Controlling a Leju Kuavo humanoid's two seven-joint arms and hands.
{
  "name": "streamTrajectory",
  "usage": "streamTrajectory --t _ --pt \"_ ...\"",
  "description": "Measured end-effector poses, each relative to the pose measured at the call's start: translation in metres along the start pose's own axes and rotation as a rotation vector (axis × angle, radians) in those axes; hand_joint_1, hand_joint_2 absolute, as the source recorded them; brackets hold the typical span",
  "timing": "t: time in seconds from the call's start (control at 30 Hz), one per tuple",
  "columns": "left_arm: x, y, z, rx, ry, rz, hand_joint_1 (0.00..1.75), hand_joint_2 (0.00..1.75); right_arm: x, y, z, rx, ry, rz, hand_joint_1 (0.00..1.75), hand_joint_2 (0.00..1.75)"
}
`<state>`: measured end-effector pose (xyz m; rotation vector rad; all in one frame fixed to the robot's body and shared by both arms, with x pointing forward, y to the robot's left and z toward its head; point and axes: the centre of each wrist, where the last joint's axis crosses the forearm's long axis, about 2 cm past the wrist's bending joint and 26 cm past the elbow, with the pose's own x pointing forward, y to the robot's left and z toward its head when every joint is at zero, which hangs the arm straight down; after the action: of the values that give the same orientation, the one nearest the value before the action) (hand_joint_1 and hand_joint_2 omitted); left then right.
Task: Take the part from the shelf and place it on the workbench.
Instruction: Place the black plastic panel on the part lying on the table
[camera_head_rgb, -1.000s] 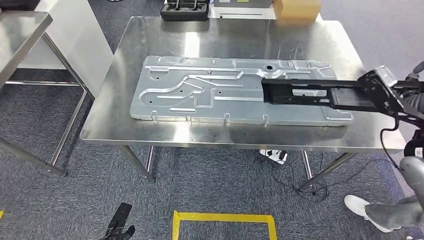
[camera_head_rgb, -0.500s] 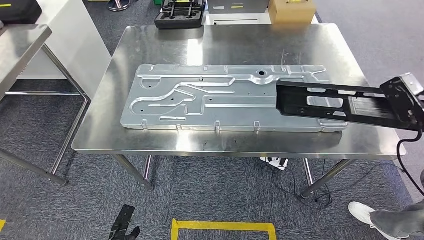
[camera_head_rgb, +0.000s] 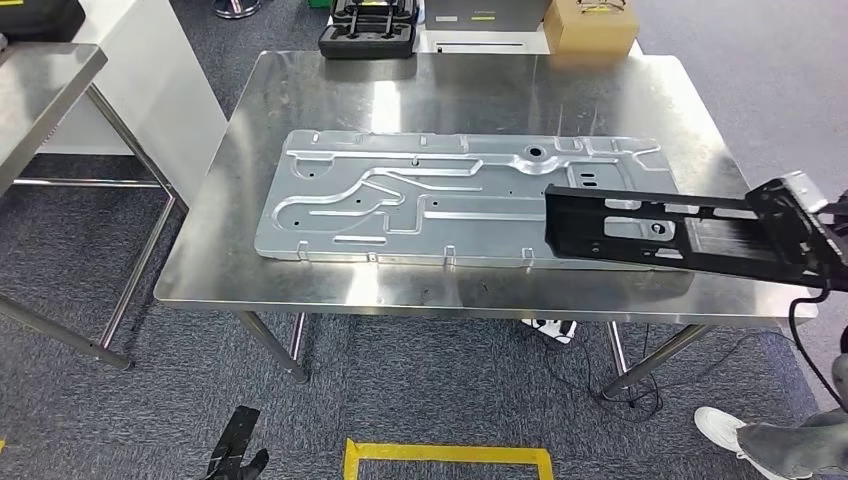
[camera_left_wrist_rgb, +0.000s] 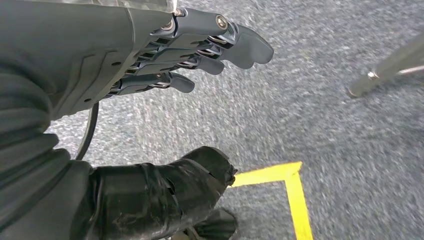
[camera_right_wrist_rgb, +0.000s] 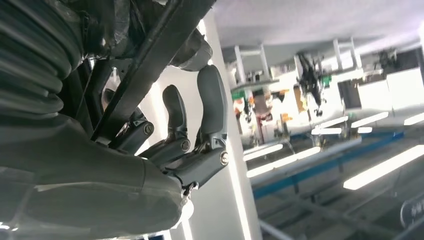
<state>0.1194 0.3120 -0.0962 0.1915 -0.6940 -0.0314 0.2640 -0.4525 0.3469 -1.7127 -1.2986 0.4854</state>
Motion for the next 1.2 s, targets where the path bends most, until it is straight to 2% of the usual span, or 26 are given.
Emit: streamTrajectory --t 0.33,0.53,0.67,0.93,1.2 --pt "0.007 0.003 -0.004 -0.004 0.003 -0.015 0.0 1.75 0.039 0.009 -0.001 -0.059 -0.156 0.049 1.75 1.75" --pt "0.018 0.002 -0.008 -0.024 -0.002 -0.029 0.0 1.75 0.071 0.006 -0.015 -0.222 -0.303 0.225 1.75 1.75" --pt "0.024 0.005 -0.011 -0.018 -0.002 -0.041 0.0 1.75 0.088 0.005 -0.022 -0.268 -0.346 0.281 1.75 1.75" --pt "0.025 0.009 -0.012 -0.005 0.0 -0.051 0.0 1.75 0.094 0.009 -0.026 -0.251 -0.353 0.302 1.75 1.75" --pt "0.019 0.006 -0.009 -0.007 0.008 -0.051 0.0 1.75 0.083 0.003 -0.034 -0.226 -0.299 0.278 1.75 1.75"
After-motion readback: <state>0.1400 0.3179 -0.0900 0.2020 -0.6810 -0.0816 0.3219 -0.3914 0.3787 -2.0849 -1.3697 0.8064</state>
